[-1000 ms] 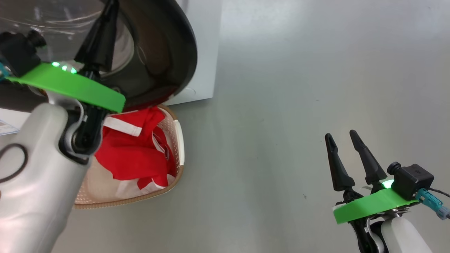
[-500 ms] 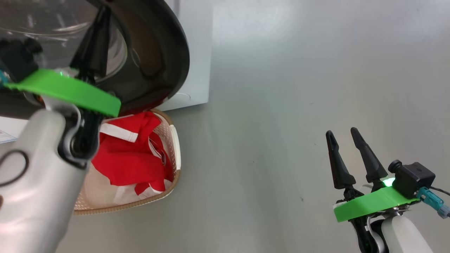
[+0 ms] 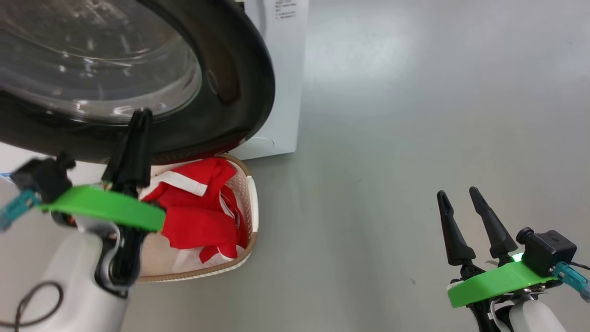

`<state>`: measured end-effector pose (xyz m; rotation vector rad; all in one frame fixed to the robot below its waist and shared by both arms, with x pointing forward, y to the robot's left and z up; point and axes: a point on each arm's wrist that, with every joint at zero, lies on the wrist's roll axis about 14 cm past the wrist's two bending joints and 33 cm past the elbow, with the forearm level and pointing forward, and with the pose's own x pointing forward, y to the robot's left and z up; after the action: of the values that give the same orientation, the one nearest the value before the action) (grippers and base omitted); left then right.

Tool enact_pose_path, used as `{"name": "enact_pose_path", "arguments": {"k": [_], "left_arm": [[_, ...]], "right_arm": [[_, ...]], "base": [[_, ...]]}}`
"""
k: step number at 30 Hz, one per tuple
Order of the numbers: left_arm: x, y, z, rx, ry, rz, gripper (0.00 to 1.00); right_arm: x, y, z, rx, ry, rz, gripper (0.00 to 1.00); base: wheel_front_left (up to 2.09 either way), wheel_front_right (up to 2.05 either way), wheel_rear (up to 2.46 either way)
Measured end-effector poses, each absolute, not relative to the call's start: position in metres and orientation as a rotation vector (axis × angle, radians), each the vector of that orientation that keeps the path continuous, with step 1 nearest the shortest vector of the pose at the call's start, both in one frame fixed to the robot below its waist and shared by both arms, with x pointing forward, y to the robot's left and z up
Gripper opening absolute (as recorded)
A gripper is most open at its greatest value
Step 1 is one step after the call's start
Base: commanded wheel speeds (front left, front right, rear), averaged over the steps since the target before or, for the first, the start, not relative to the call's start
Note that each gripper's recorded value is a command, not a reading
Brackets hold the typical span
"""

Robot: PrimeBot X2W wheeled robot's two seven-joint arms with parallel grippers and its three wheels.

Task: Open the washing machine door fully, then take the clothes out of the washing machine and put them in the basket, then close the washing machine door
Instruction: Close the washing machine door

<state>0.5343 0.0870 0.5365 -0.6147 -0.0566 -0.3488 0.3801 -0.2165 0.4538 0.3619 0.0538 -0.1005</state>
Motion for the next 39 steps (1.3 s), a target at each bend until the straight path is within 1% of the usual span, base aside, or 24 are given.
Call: {"name": "enact_pose_path", "arguments": {"k": [4, 8, 11, 12, 14, 18, 19, 23, 29, 39], "left_arm": [[0.518, 0.104, 0.528, -0.596, -0.056, -0.296, 0.29], [0.502, 0.124, 0.523, -0.546, -0.069, -0.246, 0.36], [0.489, 0.135, 0.518, -0.51, -0.071, -0.214, 0.47], [0.484, 0.138, 0.516, -0.501, -0.069, -0.206, 0.54], [0.475, 0.143, 0.512, -0.467, -0.063, -0.194, 0.75], [0.459, 0.157, 0.503, -0.414, -0.053, -0.156, 0.97], [0.456, 0.161, 0.502, -0.405, -0.051, -0.146, 1.0], [0.442, 0.17, 0.497, -0.37, -0.049, -0.112, 1.0], [0.423, 0.189, 0.488, -0.325, -0.032, -0.051, 1.0], [0.398, 0.211, 0.483, -0.272, -0.027, 0.028, 1.0]], "right_arm": [[0.38, -0.214, 0.458, 0.358, 0.044, -0.084, 1.0], [0.372, -0.211, 0.453, 0.354, 0.063, -0.077, 1.0], [0.372, -0.209, 0.456, 0.355, 0.054, -0.067, 1.0], [0.372, -0.208, 0.458, 0.355, 0.051, -0.064, 1.0], [0.37, -0.207, 0.457, 0.356, 0.053, -0.061, 1.0], [0.37, -0.205, 0.459, 0.356, 0.048, -0.051, 1.0], [0.37, -0.204, 0.46, 0.356, 0.047, -0.048, 1.0], [0.371, -0.202, 0.462, 0.357, 0.04, -0.041, 1.0], [0.362, -0.202, 0.457, 0.357, 0.058, -0.043, 1.0], [0.361, -0.204, 0.464, 0.348, 0.035, -0.043, 1.0]], "base": [[0.0, 0.0, 0.0], [0.0, 0.0, 0.0], [0.0, 0.0, 0.0], [0.0, 0.0, 0.0], [0.0, 0.0, 0.0], [0.0, 0.0, 0.0], [0.0, 0.0, 0.0], [0.0, 0.0, 0.0], [0.0, 0.0, 0.0], [0.0, 0.0, 0.0]]}}
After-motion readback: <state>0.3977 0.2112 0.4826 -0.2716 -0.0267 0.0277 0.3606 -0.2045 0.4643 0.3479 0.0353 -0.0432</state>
